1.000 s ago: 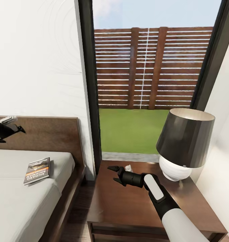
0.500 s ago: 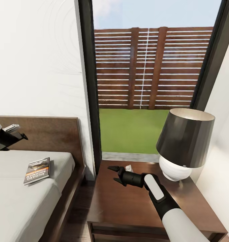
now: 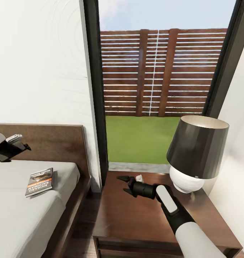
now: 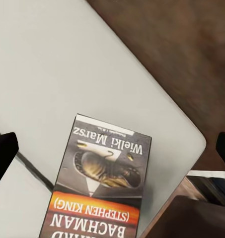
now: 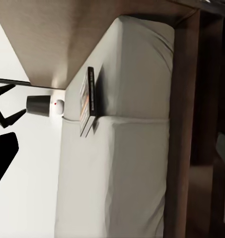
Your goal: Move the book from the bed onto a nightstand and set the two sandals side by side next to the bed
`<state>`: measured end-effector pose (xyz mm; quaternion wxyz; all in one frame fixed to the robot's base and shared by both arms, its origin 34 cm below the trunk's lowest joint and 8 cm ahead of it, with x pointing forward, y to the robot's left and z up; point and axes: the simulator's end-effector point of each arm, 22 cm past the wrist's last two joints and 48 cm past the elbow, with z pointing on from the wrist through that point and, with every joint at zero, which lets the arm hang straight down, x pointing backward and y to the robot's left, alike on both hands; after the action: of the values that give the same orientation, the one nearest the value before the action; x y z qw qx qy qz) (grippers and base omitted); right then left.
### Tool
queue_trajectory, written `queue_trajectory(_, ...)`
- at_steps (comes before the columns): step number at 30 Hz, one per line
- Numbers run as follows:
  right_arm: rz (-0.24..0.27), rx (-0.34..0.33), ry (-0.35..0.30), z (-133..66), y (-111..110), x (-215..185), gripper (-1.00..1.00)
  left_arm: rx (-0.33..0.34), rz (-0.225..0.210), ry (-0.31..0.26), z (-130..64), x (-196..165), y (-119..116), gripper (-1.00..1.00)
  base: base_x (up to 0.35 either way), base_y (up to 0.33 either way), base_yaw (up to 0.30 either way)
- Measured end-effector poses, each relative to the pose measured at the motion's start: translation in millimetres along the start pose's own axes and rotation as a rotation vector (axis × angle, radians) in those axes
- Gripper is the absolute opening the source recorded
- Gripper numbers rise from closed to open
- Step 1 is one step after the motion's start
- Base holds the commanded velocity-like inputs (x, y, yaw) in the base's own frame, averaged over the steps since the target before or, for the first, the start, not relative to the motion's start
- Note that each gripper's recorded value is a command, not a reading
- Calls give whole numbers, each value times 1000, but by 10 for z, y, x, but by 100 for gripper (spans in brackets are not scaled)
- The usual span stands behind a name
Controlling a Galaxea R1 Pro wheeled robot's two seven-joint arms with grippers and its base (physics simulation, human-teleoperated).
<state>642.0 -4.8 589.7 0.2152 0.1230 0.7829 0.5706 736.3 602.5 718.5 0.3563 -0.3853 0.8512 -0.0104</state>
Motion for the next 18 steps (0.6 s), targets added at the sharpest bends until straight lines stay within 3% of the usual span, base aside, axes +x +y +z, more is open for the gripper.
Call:
queue_trajectory(14, -33, -30, -22, -105, 108, -130, 100, -15, -5, -11, 114, 93, 104, 100, 0, 0, 0)
queue_trajectory(18, -35, -50, -21, -112, 152, -132, 100, 10, -41, -18, 128, 92, 63, 100, 0, 0, 0)
